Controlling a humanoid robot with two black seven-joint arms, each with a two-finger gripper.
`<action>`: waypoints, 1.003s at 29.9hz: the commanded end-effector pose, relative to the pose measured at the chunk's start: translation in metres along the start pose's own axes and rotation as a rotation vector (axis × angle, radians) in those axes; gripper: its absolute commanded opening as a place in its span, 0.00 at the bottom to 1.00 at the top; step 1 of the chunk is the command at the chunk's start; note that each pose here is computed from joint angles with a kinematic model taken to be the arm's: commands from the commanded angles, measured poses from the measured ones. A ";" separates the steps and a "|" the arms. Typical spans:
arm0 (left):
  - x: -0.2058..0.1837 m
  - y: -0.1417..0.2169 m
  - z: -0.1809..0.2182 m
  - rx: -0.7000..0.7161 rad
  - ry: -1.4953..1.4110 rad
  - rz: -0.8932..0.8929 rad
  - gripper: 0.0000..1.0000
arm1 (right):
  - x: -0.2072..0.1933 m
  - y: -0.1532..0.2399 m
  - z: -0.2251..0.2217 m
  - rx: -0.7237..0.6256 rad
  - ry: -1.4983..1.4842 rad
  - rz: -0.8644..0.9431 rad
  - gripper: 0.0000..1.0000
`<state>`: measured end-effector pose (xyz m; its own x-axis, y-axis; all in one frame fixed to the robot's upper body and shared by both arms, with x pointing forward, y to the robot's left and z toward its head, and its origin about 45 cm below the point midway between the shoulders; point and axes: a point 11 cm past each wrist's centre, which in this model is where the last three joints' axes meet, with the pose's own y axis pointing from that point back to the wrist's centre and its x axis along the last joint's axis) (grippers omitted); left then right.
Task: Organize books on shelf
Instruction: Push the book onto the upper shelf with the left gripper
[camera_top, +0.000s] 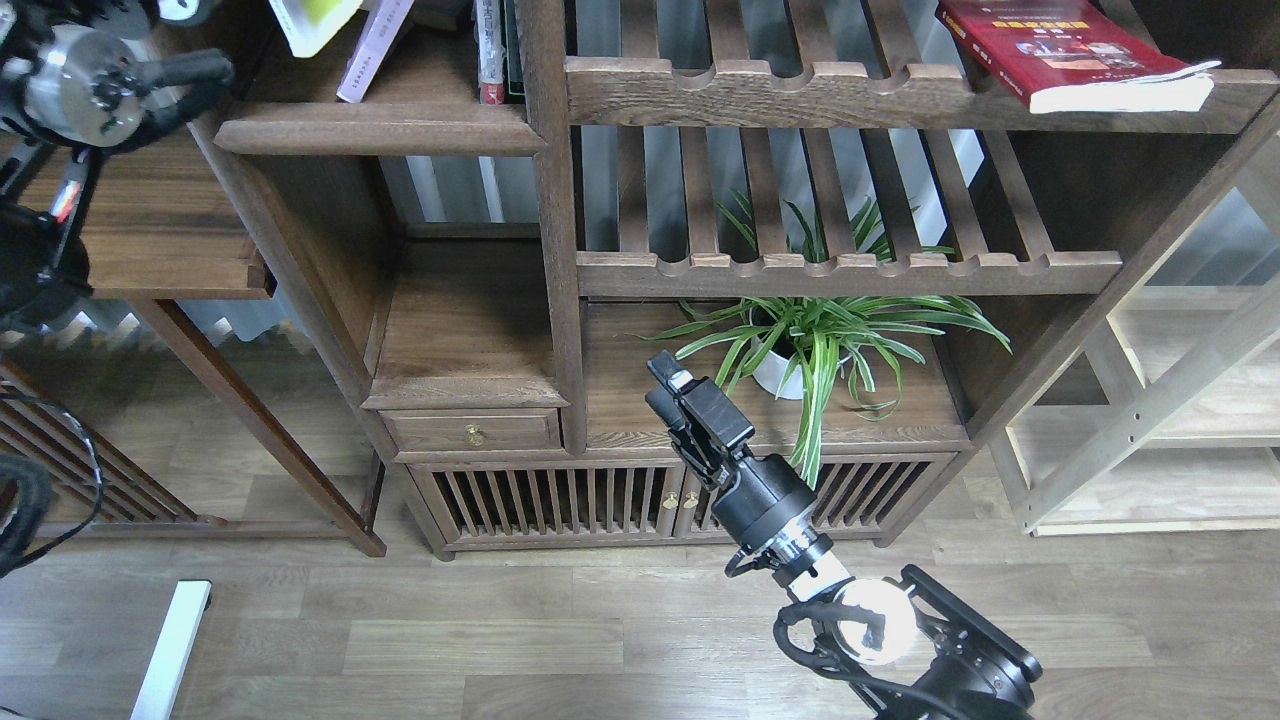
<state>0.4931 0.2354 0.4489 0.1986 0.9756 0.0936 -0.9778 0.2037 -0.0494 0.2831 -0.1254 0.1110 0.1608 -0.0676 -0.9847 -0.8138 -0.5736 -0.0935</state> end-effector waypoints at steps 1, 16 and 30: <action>0.001 -0.006 0.000 -0.004 0.009 0.020 0.07 | -0.002 -0.001 0.000 -0.001 -0.001 -0.005 0.81; 0.003 -0.029 0.002 -0.007 -0.027 0.064 0.23 | -0.001 0.007 0.010 -0.009 -0.020 -0.003 0.81; 0.005 -0.034 0.005 -0.070 -0.068 0.075 0.52 | -0.003 0.009 0.019 -0.028 -0.032 -0.008 0.81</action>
<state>0.5269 0.2339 0.4551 0.1159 0.9815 0.1524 -0.9837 0.1346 -0.1191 0.2645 -0.1156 0.1098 0.1474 -0.0391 -0.9883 -0.7983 -0.5947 -0.0955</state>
